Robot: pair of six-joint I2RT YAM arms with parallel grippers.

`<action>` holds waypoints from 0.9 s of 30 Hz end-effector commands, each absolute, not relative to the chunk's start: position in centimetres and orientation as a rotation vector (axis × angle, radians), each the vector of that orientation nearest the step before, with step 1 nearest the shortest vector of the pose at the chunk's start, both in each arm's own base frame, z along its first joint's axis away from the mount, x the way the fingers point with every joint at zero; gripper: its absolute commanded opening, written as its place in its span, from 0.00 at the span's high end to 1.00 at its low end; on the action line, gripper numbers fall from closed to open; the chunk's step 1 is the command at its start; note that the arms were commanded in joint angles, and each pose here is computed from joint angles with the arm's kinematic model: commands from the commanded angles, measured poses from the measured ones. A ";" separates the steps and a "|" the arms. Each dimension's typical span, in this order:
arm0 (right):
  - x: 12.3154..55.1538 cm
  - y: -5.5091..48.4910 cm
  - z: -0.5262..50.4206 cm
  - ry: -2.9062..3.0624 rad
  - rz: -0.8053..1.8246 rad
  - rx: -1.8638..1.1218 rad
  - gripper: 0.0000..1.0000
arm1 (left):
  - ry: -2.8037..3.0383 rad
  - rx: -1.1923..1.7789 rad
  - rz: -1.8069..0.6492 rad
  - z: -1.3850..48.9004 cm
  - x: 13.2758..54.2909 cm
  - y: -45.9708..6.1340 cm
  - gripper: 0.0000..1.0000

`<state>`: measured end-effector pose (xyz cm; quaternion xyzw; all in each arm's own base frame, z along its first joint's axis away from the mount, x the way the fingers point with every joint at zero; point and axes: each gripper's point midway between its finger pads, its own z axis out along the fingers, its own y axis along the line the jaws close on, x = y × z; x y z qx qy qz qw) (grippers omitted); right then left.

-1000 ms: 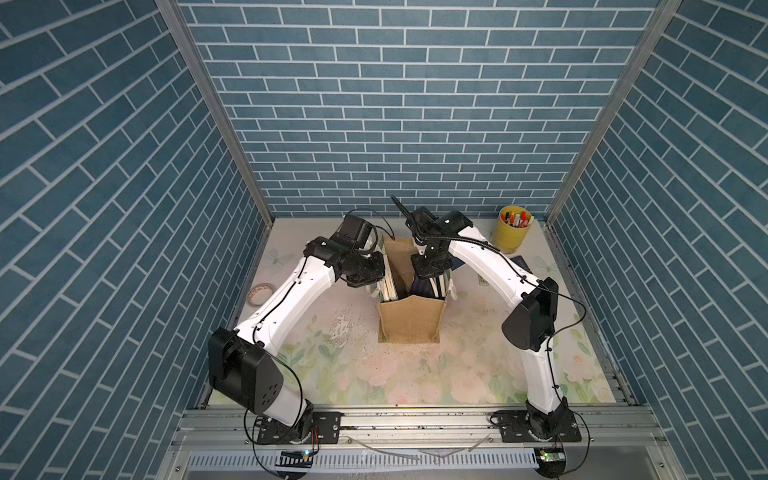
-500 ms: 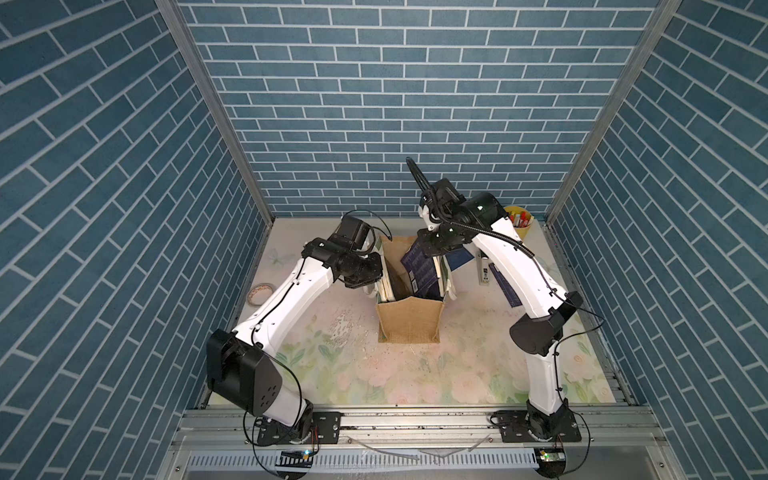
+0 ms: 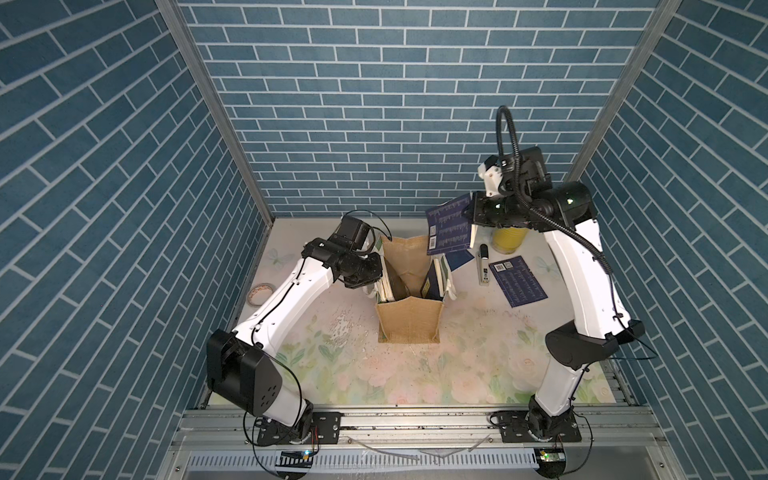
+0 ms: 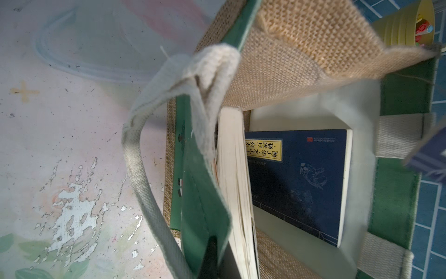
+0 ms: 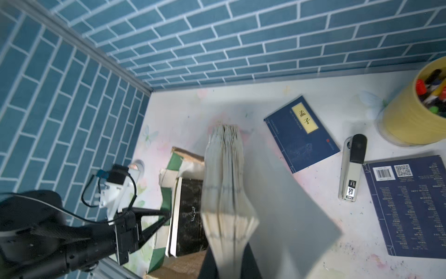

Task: Take out the books from the canvas bag
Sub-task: Pick up the book from the canvas bag, then place the book at the center of the board.

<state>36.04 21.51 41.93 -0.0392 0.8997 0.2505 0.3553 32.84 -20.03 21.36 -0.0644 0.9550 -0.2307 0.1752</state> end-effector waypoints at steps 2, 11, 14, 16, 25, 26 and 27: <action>37.5 18.7 45.3 2.177 0.789 0.059 1.00 | 2.795 -0.201 -0.563 18.4 32.2 -19.1 0.96; 39.8 11.0 38.2 2.165 0.887 0.416 1.00 | 2.789 -0.193 -0.577 18.8 32.2 -19.2 0.96; 39.3 9.7 33.4 2.196 0.972 0.535 1.00 | 2.793 -0.193 -0.575 18.7 32.0 -19.1 0.96; 38.4 9.7 30.4 2.241 1.001 0.573 1.00 | 2.791 -0.193 -0.573 18.8 32.0 -19.1 0.96; 34.0 11.8 20.8 2.379 1.203 0.649 1.00 | 2.802 -0.179 -0.570 18.6 31.8 -19.1 0.96; 33.4 11.7 19.6 2.398 1.198 0.664 1.00 | 2.803 -0.178 -0.570 18.6 31.8 -19.1 0.96; 33.0 11.7 18.7 2.411 1.193 0.679 1.00 | 2.803 -0.175 -0.572 18.6 31.8 -19.1 0.96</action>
